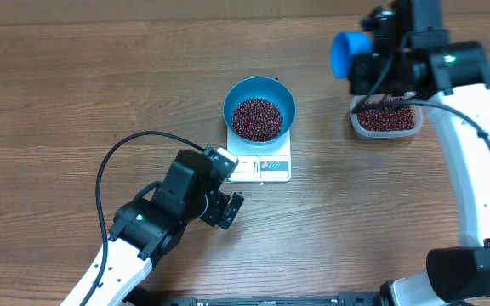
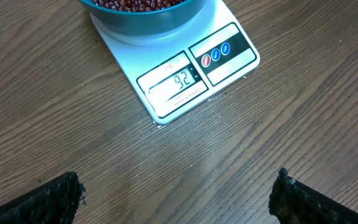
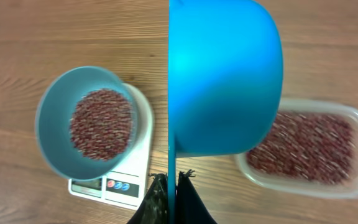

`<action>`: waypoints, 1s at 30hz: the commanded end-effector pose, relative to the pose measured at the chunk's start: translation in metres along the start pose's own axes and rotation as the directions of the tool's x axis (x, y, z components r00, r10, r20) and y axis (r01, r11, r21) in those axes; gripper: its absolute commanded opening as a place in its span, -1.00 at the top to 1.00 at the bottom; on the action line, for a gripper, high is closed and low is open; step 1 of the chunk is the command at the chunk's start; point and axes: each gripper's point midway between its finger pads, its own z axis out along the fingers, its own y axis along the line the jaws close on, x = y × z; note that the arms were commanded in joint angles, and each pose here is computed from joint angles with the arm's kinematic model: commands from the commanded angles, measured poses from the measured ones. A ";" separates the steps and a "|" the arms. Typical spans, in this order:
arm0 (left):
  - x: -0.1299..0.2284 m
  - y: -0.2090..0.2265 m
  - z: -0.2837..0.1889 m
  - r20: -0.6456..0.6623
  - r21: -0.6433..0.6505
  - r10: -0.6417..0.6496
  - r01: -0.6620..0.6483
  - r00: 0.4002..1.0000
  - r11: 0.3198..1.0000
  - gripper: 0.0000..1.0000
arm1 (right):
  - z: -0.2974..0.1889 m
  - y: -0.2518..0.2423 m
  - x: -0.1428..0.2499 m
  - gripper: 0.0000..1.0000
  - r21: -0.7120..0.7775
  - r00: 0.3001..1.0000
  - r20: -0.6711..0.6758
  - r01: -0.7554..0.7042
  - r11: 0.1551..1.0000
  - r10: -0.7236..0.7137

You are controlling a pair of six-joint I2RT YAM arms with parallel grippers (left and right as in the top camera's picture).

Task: Scoop item into bowl and weigh 150g on scale
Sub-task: 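Lift the empty scoop back up to the right above the tub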

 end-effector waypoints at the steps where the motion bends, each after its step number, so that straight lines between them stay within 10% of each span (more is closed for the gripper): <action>1: 0.001 0.000 0.002 -0.007 -0.004 0.015 -0.015 1.000 1.000 -1.00 | -0.021 -0.021 -0.008 0.93 0.002 0.998 0.044 -0.034 0.999 0.034; 30: 0.001 0.000 0.002 -0.007 -0.004 0.015 -0.015 1.000 1.000 -0.99 | -0.015 -0.113 0.017 0.93 0.166 0.978 -0.049 -0.192 0.967 0.202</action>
